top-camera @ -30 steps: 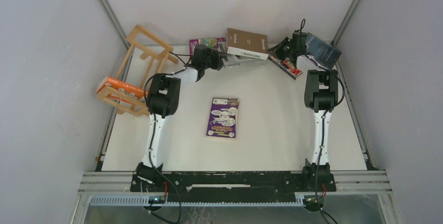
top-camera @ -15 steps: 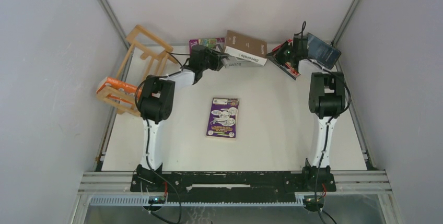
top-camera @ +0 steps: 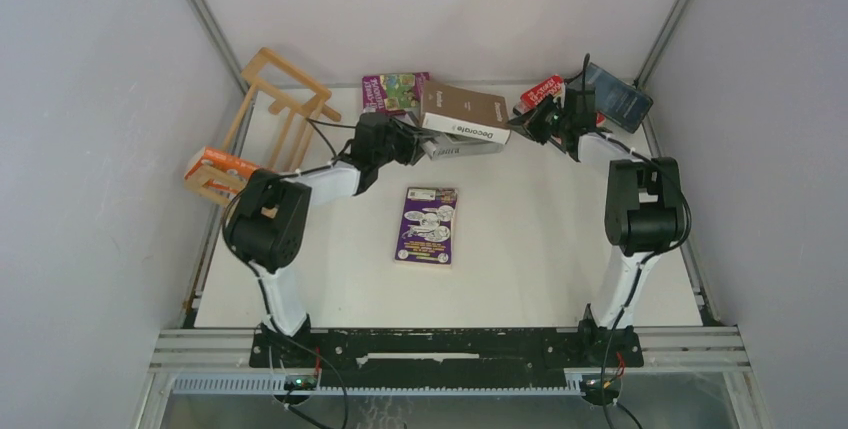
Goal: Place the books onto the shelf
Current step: Pick up the book from the center of the board, then place the book on the shelf.
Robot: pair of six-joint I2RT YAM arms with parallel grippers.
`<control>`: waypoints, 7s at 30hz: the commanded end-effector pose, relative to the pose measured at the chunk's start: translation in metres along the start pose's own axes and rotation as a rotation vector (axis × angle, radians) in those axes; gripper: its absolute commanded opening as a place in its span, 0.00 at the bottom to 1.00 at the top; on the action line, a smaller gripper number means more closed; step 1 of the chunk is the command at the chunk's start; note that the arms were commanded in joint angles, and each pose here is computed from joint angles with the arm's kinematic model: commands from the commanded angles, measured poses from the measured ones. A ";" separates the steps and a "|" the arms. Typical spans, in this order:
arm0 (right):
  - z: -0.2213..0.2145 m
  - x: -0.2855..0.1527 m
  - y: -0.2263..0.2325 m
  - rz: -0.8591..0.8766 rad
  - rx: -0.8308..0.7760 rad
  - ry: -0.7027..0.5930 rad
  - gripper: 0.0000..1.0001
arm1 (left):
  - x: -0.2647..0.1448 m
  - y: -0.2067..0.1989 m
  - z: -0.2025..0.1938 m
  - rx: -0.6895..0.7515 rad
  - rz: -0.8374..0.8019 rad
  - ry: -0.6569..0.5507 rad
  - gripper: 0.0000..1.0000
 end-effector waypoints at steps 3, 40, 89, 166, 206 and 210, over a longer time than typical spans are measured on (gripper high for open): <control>-0.029 -0.040 0.038 0.105 -0.113 -0.016 0.00 | -0.062 -0.036 -0.017 0.102 -0.149 -0.050 0.42; -0.150 -0.175 -0.008 -0.036 -0.096 -0.124 0.00 | -0.258 0.009 -0.079 0.357 -0.045 0.061 0.40; -0.128 -0.181 -0.080 -0.391 -0.033 -0.452 0.76 | -0.289 -0.065 -0.033 0.598 0.192 -0.006 0.37; -0.247 -0.141 0.065 0.228 -1.129 -0.132 0.87 | -0.231 -0.117 0.231 -0.129 0.582 -0.596 0.30; -0.224 -0.111 0.026 0.126 -0.985 -0.061 0.87 | -0.178 -0.066 0.272 -0.271 0.743 -0.691 0.46; -0.225 -0.107 0.023 0.114 -0.985 -0.049 0.87 | -0.178 -0.062 0.277 -0.275 0.746 -0.710 0.47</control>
Point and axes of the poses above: each gripper's point midway between its finger pads, its own x axis out along the fingers, its own y axis along the line the jaws close on, z = x × y, the point moved 10 cm from there along -x, back along the fingers, and after that the axes turned 14 degrees about x, right-handed, at the moved point
